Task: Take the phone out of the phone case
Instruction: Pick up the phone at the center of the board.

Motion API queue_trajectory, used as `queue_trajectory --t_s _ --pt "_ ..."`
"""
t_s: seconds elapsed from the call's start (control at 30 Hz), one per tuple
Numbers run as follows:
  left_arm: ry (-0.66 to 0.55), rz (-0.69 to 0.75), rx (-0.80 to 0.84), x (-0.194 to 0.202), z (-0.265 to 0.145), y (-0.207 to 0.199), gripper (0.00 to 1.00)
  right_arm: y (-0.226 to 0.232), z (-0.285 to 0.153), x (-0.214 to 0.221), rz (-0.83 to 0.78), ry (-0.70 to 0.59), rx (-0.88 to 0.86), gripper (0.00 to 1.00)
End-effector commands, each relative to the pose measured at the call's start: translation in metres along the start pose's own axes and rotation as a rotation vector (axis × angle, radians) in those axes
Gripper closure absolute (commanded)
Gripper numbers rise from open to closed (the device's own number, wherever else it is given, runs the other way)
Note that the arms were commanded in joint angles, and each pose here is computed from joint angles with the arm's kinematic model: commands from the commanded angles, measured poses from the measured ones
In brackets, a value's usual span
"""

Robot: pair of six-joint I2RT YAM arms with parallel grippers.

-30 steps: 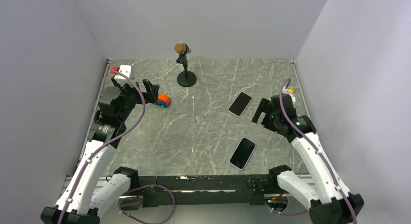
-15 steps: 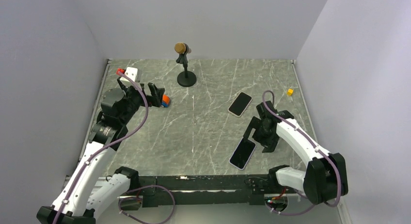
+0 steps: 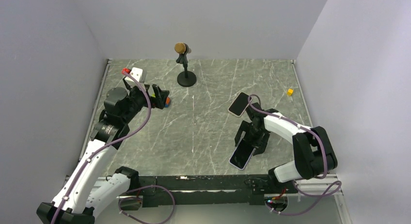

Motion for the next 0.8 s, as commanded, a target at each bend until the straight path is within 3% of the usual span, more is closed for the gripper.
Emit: queue_trajectory --t_s 0.0,0.2,0.37,0.53,0.67,0.73,0.77 --pt "-0.014 0.01 0.052 -0.003 0.002 -0.008 0.02 0.012 0.01 0.0 -0.006 0.008 -0.032 0.0" --pt "0.002 0.007 0.059 0.0 0.004 -0.01 0.02 0.01 0.023 0.005 0.02 0.041 0.038 0.01" --pt "0.06 -0.01 0.075 0.01 0.009 -0.018 0.02 0.012 0.028 0.005 -0.015 0.002 0.051 0.19" --pt "0.219 -0.109 0.108 0.034 0.014 -0.038 0.01 0.029 0.021 -0.001 -0.132 -0.098 -0.057 0.48" --pt "0.338 -0.299 0.183 0.066 0.016 -0.05 0.01 0.062 0.002 -0.009 -0.295 -0.296 -0.234 0.74" --pt "0.382 -0.389 0.229 0.082 0.017 -0.056 0.01 0.082 -0.008 -0.008 -0.405 -0.398 -0.31 0.95" --pt "0.405 -0.432 0.251 0.091 0.019 -0.059 0.01 0.089 -0.011 -0.007 -0.447 -0.427 -0.334 1.0"
Point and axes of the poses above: each gripper's point midway between its finger pads, its own z axis out along the fingers, its own y axis along the line the jaws close on, x = y × z, the point moved 6 cm from there along -z, back along the fingers, and after that the axes turned 14 degrees about -z, right-handed, at the moved point
